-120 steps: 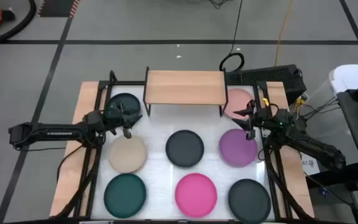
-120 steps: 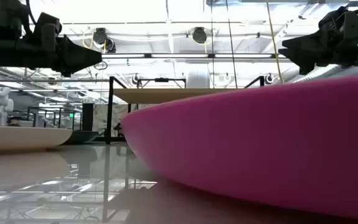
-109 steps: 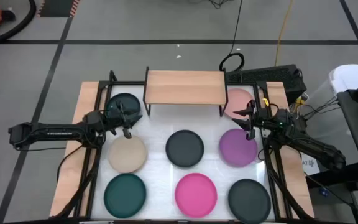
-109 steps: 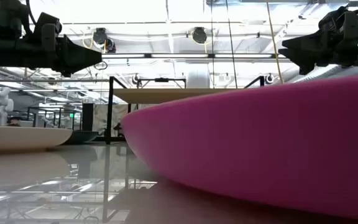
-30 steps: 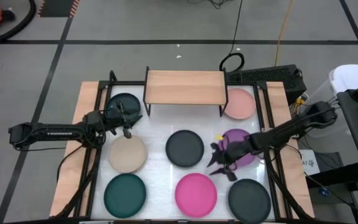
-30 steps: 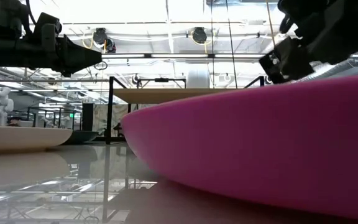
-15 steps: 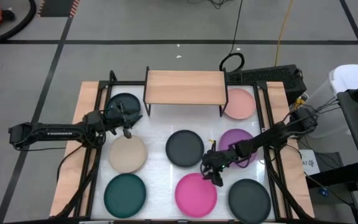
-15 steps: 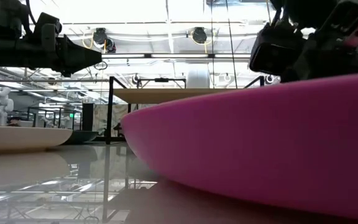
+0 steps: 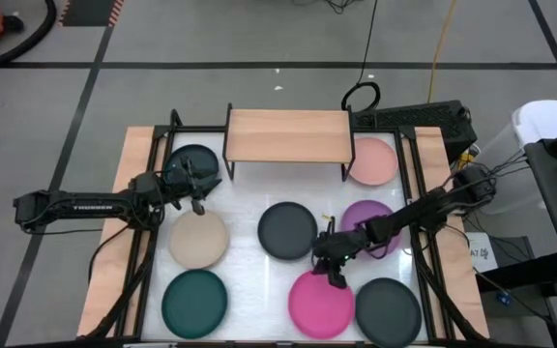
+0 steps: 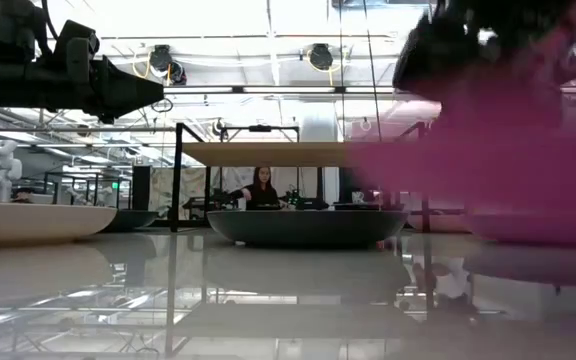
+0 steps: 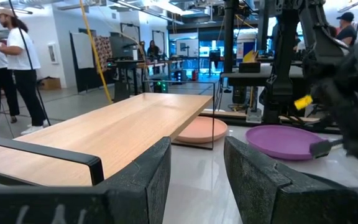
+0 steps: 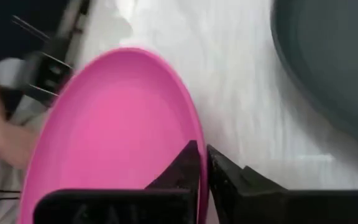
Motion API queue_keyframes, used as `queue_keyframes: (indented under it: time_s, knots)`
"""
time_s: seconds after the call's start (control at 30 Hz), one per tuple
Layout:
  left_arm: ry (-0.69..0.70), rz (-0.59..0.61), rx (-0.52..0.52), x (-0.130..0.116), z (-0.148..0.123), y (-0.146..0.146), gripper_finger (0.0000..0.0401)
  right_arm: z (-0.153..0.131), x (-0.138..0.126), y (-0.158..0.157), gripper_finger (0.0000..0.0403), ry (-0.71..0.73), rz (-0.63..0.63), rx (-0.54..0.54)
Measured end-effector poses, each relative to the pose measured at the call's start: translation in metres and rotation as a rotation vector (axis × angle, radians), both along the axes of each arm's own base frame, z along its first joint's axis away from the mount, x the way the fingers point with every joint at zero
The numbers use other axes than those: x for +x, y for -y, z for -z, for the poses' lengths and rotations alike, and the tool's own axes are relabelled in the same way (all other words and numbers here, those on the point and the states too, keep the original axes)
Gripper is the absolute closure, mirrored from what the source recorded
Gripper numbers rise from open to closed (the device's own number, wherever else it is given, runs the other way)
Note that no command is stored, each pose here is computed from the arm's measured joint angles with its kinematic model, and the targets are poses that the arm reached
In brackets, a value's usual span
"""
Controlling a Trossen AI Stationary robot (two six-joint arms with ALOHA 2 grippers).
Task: Place and stack plates onto a shelf
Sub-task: Put the pink plate on the shelf
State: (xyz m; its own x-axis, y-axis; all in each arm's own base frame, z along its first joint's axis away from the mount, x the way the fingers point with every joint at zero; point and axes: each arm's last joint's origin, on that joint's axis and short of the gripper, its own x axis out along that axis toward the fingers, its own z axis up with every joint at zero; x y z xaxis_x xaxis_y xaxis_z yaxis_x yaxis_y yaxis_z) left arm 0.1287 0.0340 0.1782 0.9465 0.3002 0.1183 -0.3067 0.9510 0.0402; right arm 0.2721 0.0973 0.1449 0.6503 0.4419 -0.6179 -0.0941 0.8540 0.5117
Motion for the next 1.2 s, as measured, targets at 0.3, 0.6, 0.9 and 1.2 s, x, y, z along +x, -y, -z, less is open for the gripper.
queue_keyframes:
  time_s: [0.3, 0.6, 0.9, 1.2]
  knots:
    - [0.0, 0.0, 0.0, 0.0, 0.0, 0.0, 0.0247, -0.114, -0.017, 0.095, 0.04, 0.57, 0.347, -0.018]
    - [0.0, 0.0, 0.0, 0.0, 0.0, 0.0, 0.0247, -0.208, -0.022, 0.245, 0.0402, 0.758, 0.801, -0.196]
    - [-0.001, 0.0, 0.0, 0.0, 0.0, 0.0, 0.0247, -0.168, 0.052, 0.348, 0.0401, 0.39, 0.798, -0.104]
    - [0.0, 0.0, 0.0, 0.0, 0.0, 0.0, 0.0247, -0.103, 0.084, 0.386, 0.04, 0.416, 0.861, 0.028]
